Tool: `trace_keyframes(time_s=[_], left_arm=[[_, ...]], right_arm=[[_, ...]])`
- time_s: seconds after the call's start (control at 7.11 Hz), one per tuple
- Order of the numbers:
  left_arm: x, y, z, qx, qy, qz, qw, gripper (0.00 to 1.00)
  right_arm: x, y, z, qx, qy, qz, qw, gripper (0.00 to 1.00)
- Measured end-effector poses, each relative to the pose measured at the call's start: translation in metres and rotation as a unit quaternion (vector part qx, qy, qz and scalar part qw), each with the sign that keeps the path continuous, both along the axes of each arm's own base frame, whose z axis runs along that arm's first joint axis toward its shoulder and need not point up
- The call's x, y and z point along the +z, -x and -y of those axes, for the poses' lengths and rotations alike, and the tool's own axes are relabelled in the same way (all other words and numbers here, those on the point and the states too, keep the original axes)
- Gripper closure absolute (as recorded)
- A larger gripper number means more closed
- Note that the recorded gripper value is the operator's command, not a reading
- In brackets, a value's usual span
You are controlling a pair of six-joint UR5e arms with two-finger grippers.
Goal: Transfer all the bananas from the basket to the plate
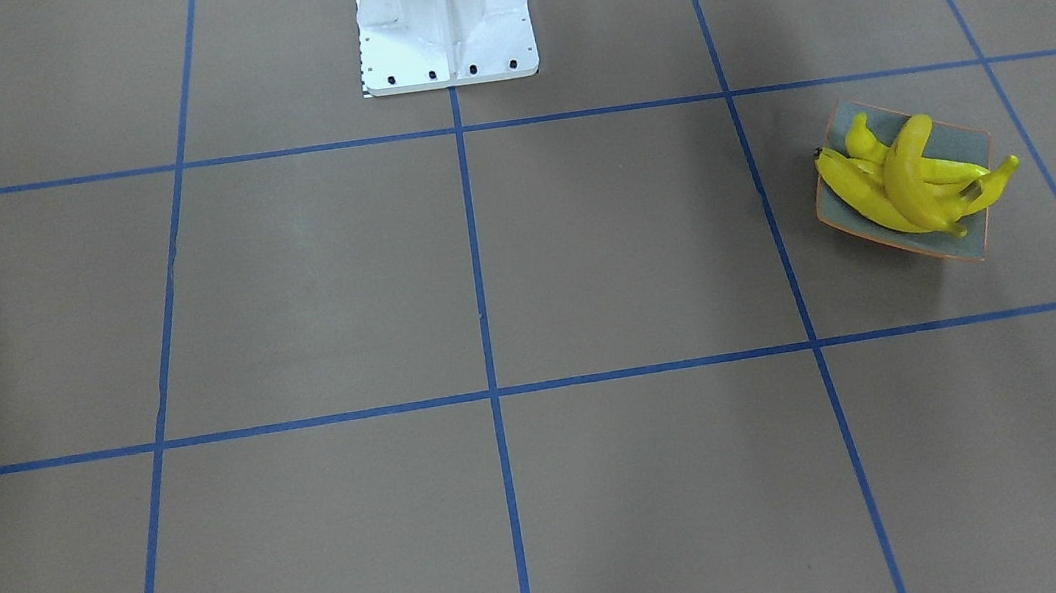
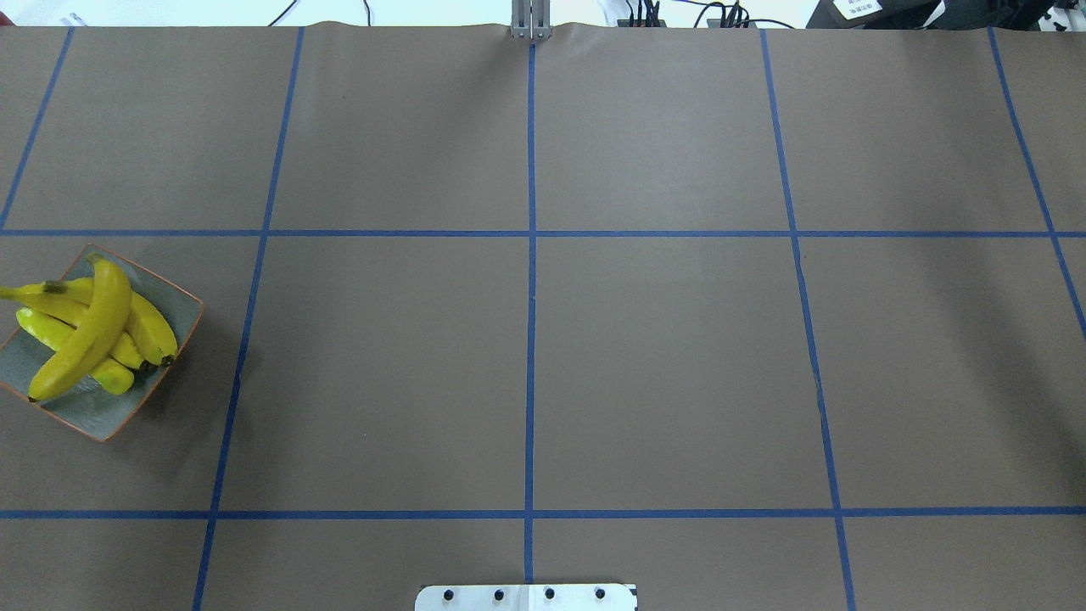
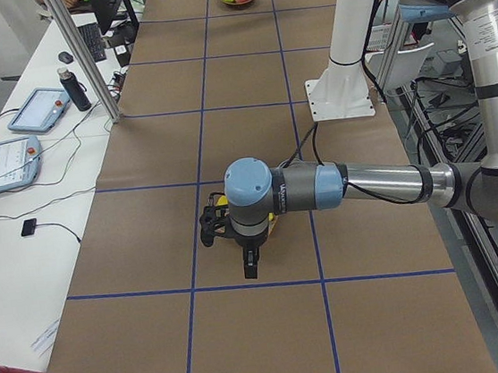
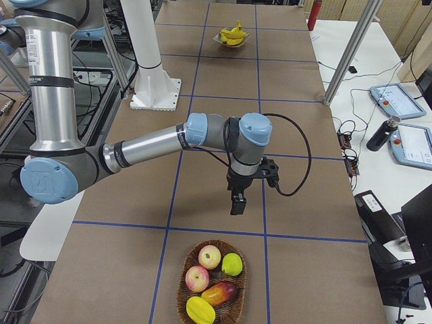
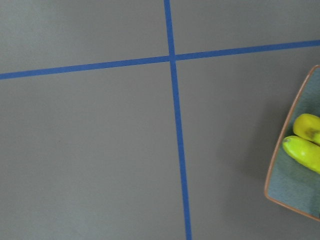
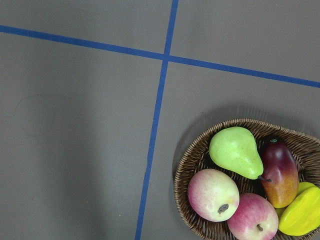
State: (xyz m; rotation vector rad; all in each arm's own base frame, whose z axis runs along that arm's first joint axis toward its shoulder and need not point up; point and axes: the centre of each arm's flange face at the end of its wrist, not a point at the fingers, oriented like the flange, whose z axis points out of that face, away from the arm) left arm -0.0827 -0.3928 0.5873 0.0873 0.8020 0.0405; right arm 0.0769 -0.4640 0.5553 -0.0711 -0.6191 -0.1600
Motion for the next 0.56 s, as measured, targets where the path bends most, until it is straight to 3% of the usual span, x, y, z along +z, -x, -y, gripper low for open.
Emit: trace_keyframes(time_s=[0.56], left_arm=[[0.0080, -0.0006, -0.0039, 0.000, 0.011, 0.008, 0.9999, 0.00]], right_arm=[[0.0117, -0.0058, -0.0100, 0.007, 0.013, 0.000, 0.9999, 0.00]])
